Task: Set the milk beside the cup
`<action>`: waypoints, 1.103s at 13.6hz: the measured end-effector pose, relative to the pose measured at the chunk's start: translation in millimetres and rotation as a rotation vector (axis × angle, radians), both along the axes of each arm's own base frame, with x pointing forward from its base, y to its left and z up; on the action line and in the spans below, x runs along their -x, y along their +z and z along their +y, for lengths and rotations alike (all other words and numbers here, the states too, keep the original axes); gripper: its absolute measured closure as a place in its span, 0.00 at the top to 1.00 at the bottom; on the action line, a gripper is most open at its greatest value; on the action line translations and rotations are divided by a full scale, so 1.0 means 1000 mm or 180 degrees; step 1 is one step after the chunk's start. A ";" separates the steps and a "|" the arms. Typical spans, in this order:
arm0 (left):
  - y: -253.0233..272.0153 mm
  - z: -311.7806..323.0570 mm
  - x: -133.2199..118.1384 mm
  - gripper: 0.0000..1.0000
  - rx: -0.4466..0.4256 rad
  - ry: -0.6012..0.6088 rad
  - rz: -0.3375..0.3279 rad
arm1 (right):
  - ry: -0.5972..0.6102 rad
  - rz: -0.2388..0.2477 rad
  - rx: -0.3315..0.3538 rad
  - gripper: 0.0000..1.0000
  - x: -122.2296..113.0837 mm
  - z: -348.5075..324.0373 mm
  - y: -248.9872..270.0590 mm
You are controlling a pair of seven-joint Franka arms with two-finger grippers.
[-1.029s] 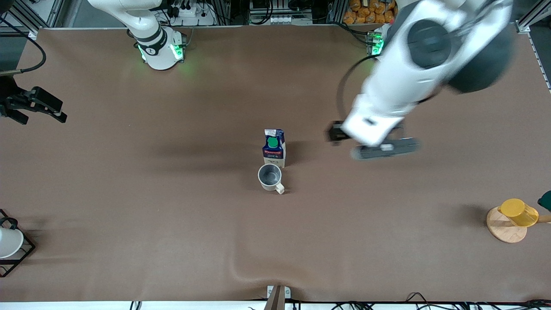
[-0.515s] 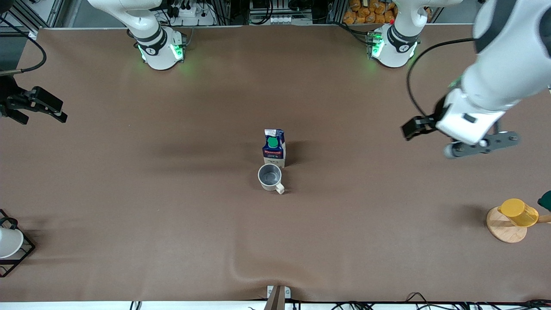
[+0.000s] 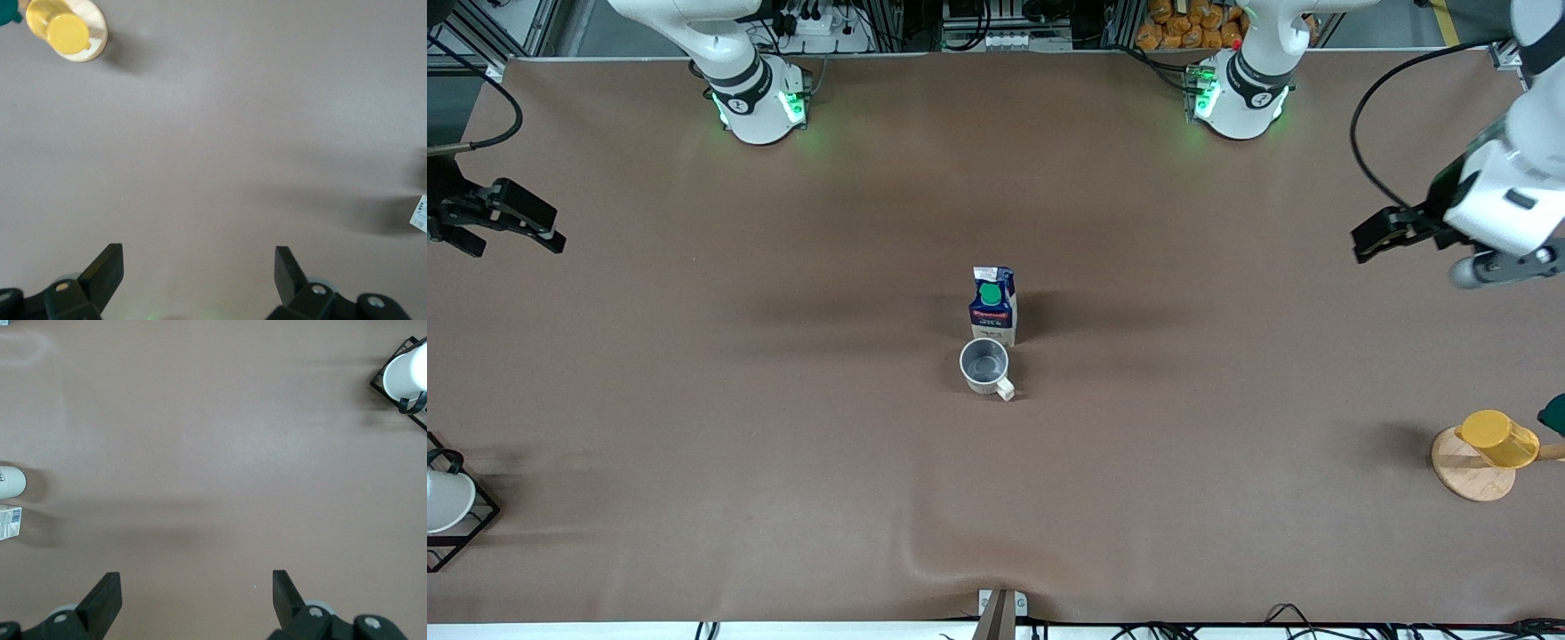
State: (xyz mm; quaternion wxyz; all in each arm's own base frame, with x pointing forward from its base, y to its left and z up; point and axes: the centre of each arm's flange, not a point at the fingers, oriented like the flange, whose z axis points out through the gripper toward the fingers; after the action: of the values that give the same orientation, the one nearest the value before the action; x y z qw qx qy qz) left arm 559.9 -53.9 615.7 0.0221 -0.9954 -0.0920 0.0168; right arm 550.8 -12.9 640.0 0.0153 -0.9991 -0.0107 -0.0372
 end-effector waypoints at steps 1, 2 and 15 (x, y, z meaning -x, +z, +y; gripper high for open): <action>0.002 0.011 0.002 1.00 0.0022 0.0029 -0.0007 | 0.0000 0.0000 0.0000 1.00 0.000 0.000 0.000; 0.003 0.019 0.004 1.00 0.0035 0.0056 -0.0010 | 0.0000 0.0000 0.0000 1.00 0.000 0.000 0.000; 0.012 0.031 0.007 1.00 0.0081 0.0018 -0.0069 | 0.0000 0.0001 0.0000 1.00 0.000 0.000 0.000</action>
State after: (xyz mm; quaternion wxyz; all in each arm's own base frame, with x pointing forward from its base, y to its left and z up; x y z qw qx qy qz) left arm 552.4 -23.1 627.8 0.0085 -0.9954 -0.0949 0.0073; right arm 550.9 -12.9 639.8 0.0153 -0.9991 -0.0107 -0.0370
